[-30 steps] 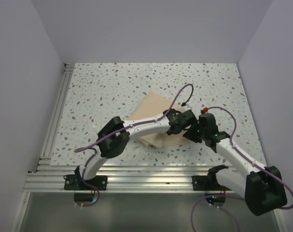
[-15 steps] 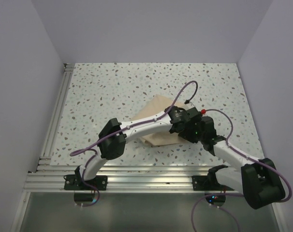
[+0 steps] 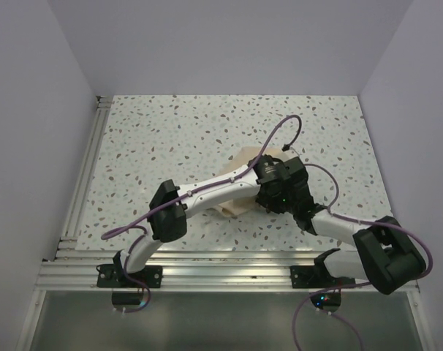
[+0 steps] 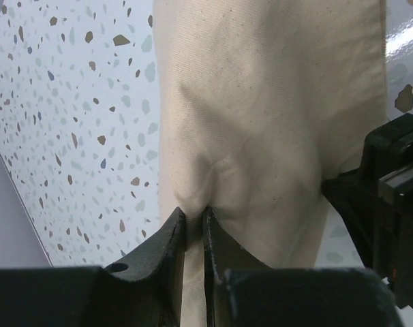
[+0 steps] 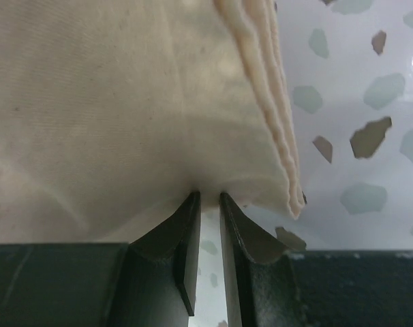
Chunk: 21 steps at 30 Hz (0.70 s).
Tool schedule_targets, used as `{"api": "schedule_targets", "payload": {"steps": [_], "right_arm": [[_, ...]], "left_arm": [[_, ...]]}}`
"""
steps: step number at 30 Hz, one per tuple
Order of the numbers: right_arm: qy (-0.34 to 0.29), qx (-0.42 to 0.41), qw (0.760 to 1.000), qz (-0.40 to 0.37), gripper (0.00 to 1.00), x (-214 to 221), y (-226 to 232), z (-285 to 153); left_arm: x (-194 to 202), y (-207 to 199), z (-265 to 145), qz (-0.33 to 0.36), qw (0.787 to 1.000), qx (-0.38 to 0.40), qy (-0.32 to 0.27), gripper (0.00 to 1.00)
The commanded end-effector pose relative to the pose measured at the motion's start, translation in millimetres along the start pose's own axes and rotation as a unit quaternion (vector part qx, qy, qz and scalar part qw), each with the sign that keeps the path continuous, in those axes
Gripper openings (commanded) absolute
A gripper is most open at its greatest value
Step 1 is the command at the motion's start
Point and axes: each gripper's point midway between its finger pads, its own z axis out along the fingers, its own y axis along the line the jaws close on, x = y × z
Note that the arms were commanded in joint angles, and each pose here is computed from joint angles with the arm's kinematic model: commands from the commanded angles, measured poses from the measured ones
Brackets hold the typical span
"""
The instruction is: Prepare the surgical pack
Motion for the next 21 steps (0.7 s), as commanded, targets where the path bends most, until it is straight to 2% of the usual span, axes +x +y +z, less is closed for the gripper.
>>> {"api": "schedule_targets", "payload": {"steps": [1,5,16,21], "right_arm": [[-0.065,-0.025,0.997,0.02,0.21,-24,13,8],[-0.098,-0.041,0.994,0.022,0.21,-38,20,13],[-0.122,-0.082,0.988,0.04,0.19,-47,37,36],[-0.145,-0.086,0.985,0.039,0.15,-55,42,38]], "left_arm": [[-33,43,-40,-0.045,0.997,-0.032,-0.061,0.0],[-35,47,-44,-0.051,0.996,-0.03,-0.067,0.0],[-37,49,-49,-0.059,0.995,-0.024,-0.076,0.0],[-34,54,-51,-0.061,0.995,-0.029,-0.076,0.0]]}}
